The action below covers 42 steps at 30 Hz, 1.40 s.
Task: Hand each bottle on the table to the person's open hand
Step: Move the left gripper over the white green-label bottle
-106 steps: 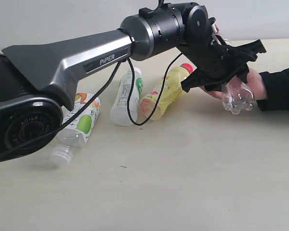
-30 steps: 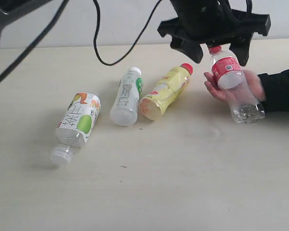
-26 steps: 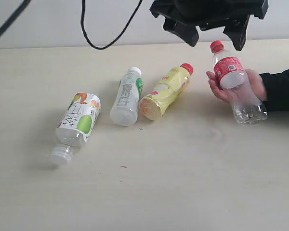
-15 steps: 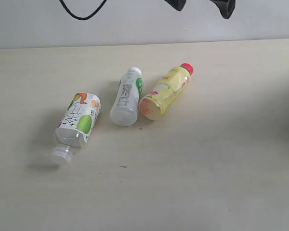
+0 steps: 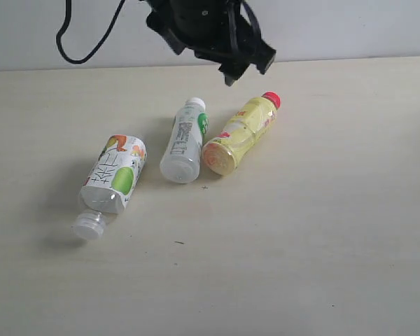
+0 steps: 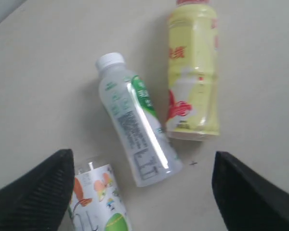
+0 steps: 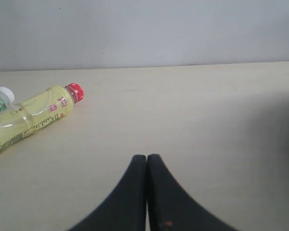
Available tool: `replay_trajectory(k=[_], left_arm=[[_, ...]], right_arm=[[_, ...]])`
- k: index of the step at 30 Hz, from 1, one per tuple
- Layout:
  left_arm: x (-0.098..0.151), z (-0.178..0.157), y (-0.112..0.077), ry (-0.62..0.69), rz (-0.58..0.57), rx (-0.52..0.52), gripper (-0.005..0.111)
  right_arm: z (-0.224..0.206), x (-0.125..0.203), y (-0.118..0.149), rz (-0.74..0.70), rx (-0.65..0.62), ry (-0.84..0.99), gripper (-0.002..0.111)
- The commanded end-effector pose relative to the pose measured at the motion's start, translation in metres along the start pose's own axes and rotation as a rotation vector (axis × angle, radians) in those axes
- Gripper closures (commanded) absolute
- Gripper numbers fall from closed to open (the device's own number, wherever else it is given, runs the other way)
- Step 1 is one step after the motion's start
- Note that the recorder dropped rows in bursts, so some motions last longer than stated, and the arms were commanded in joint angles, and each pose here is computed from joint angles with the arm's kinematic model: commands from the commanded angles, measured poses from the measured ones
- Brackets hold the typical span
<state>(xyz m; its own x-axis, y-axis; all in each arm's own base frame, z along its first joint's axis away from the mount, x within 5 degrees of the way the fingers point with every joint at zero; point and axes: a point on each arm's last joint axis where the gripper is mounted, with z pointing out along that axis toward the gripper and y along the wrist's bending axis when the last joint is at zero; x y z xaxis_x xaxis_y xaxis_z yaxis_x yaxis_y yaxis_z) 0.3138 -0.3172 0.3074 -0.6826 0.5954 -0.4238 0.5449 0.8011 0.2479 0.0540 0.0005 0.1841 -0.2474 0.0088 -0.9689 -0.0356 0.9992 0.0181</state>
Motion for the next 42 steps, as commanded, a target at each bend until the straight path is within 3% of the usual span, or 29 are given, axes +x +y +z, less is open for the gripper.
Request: replay_trajectory(k=[1, 6, 12, 42], left_arm=[[0.008, 0.014, 0.011, 0.025, -0.069, -0.104, 0.032], [0.012, 0.023, 0.023, 0.059, -0.15, -0.106, 0.032], [0.014, 0.029, 0.035, 0.101, -0.218, -0.034, 0.032], [0.014, 0.031, 0.036, 0.104, -0.182, 0.004, 0.032]], right_arm=[[0.0, 0.0, 0.0, 0.007, 0.001, -0.013, 0.108], [0.0, 0.0, 0.0, 0.007, 0.001, -0.013, 0.108], [0.0, 0.0, 0.0, 0.007, 0.001, -0.013, 0.108], [0.0, 0.0, 0.0, 0.007, 0.001, -0.013, 0.108]])
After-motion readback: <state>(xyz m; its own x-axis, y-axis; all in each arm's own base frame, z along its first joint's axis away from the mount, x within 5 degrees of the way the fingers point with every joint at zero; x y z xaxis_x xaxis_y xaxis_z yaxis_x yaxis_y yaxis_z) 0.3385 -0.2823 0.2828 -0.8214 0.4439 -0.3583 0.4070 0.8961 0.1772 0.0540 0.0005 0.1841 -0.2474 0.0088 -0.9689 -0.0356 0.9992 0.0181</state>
